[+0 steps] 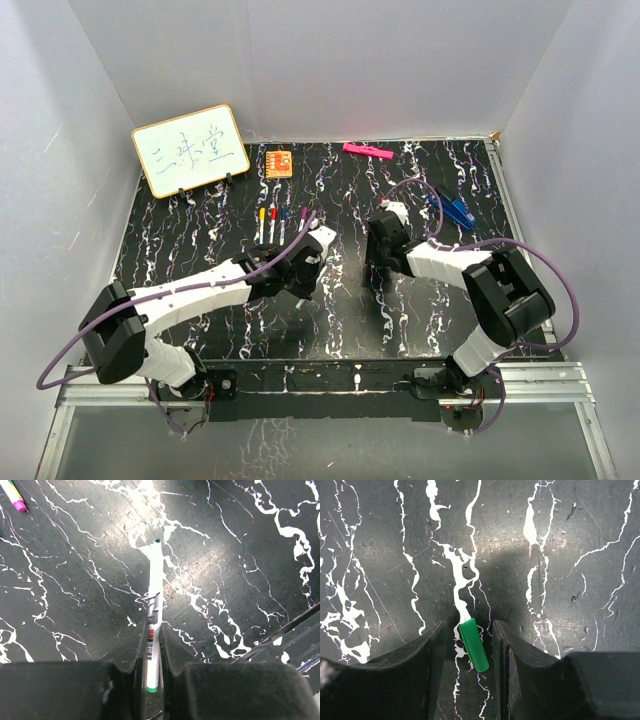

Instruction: Insert the pens into the pen caps

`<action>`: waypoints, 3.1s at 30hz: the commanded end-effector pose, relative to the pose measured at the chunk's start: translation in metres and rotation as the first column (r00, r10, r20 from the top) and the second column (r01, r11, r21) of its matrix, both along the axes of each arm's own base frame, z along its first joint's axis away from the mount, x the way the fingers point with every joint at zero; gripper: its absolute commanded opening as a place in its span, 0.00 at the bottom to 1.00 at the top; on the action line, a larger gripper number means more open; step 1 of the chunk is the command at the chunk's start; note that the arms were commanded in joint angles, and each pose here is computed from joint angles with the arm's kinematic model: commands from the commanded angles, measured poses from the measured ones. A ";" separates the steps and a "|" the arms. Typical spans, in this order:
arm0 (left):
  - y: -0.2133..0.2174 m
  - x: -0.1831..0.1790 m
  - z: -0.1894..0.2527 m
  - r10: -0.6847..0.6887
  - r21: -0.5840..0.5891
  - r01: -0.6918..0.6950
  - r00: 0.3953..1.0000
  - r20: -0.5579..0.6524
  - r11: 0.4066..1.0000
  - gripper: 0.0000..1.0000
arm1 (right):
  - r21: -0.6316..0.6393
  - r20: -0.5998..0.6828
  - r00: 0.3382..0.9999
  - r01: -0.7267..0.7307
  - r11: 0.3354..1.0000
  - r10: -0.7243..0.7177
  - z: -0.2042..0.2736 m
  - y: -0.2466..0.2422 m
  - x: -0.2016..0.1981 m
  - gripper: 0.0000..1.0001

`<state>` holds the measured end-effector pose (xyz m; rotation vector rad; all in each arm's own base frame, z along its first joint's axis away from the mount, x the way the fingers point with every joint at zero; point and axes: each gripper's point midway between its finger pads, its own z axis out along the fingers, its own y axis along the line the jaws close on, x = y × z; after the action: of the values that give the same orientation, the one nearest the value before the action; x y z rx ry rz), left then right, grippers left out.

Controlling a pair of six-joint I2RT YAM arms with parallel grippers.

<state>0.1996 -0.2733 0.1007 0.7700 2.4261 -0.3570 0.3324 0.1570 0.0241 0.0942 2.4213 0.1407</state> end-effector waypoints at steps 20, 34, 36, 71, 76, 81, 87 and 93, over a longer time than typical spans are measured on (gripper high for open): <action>0.000 0.036 0.031 0.069 -0.217 -0.049 0.994 0.085 0.975 0.00 | -0.198 -0.151 0.987 0.025 0.980 -0.056 -0.025 -0.002 -0.041 0.30; 0.011 0.045 0.030 0.113 -0.216 -0.090 0.988 0.100 0.972 0.00 | -0.240 -0.259 0.964 -0.002 0.971 -0.062 -0.045 -0.005 -0.055 0.00; 0.011 0.046 0.027 0.118 -0.216 -0.094 0.988 0.103 0.972 0.00 | -0.230 -0.236 0.970 0.005 0.973 -0.061 -0.040 -0.001 -0.047 0.00; -0.062 0.091 0.117 0.256 -0.753 0.147 0.885 0.390 0.641 0.00 | 0.351 0.893 0.422 -0.428 0.833 -0.160 0.305 0.057 0.013 0.00; -0.073 0.089 0.124 0.239 -0.791 0.168 0.898 0.369 0.588 0.00 | 0.345 0.910 0.378 -0.466 0.815 -0.169 0.314 0.054 0.001 0.00; -0.085 0.086 0.135 0.195 -0.803 0.197 0.912 0.360 0.563 0.00 | 0.333 0.913 0.380 -0.489 0.806 -0.147 0.311 0.060 -0.001 0.00; -0.092 0.081 0.149 0.164 -0.814 0.230 0.916 0.366 0.533 0.00 | 0.332 0.909 0.395 -0.497 0.802 -0.132 0.304 0.063 0.000 0.00; -0.093 0.081 0.148 0.158 -0.815 0.231 0.918 0.363 0.532 0.00 | 0.331 0.908 0.400 -0.501 0.800 -0.125 0.302 0.065 0.000 0.00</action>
<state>0.2803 -0.3603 0.2175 0.3575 1.6115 -1.1281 0.3369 0.2225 0.3131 -0.0148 1.2234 0.8032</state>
